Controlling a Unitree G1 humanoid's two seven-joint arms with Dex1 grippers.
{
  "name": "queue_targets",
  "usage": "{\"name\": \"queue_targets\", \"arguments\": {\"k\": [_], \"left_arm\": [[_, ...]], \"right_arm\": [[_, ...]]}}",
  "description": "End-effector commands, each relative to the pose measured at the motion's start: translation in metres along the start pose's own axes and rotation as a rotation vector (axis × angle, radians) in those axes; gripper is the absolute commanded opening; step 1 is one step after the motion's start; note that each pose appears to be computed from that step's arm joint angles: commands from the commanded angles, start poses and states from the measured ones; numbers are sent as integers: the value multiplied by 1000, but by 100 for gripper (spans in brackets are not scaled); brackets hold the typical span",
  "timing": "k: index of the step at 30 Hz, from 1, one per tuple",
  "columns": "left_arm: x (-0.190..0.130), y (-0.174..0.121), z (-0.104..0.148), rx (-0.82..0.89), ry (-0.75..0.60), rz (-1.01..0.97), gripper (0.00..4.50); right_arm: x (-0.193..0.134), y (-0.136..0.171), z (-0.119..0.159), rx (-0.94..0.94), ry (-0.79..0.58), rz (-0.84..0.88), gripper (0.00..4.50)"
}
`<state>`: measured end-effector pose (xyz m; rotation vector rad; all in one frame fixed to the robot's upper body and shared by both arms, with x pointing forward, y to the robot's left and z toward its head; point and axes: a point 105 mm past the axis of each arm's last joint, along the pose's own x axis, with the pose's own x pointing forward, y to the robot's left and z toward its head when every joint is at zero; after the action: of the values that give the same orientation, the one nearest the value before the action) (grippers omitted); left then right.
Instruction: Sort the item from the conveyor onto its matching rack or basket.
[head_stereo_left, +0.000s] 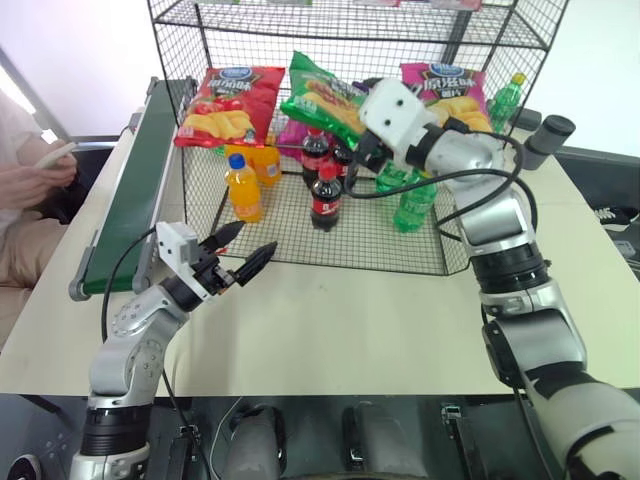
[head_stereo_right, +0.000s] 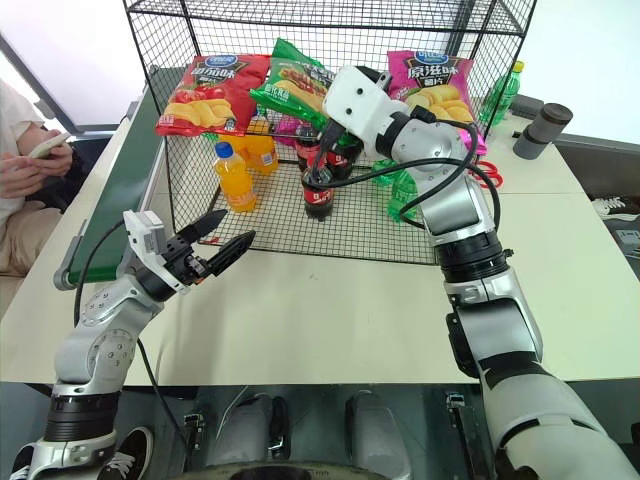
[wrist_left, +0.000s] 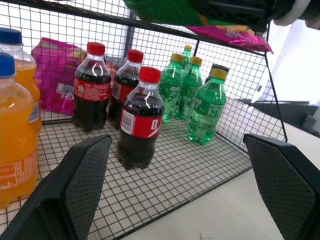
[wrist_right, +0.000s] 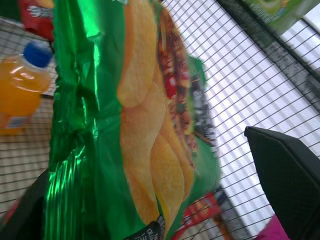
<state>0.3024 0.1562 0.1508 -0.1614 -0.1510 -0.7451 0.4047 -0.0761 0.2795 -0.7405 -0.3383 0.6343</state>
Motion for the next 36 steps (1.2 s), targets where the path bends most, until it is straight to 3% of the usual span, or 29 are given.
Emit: {"name": "queue_targets", "arguments": {"k": [1, 8, 9, 11, 18, 29, 36], "left_arm": [[3, -9, 8, 42, -25, -26, 450], [4, -11, 6, 45, -19, -30, 450], [4, -12, 6, 47, -17, -33, 450], [4, -12, 5, 47, -14, -35, 450], [5, -16, 3, 43, -11, -40, 450], [7, -19, 4, 28, -23, -48, 450], [10, -19, 7, 9, -47, -37, 450]], "right_arm": [[-6, -10, 21, 42, -86, -17, 446], [-5, -3, 31, 76, -142, 14, 446], [-6, -3, 32, 68, -150, 13, 423], [-6, 0, 34, 60, -158, 29, 372], [-6, -2, 37, 53, -186, 6, 19], [5, -11, 21, -388, -90, -44, 8], [16, -11, 5, -364, -48, -44, 8]]}}
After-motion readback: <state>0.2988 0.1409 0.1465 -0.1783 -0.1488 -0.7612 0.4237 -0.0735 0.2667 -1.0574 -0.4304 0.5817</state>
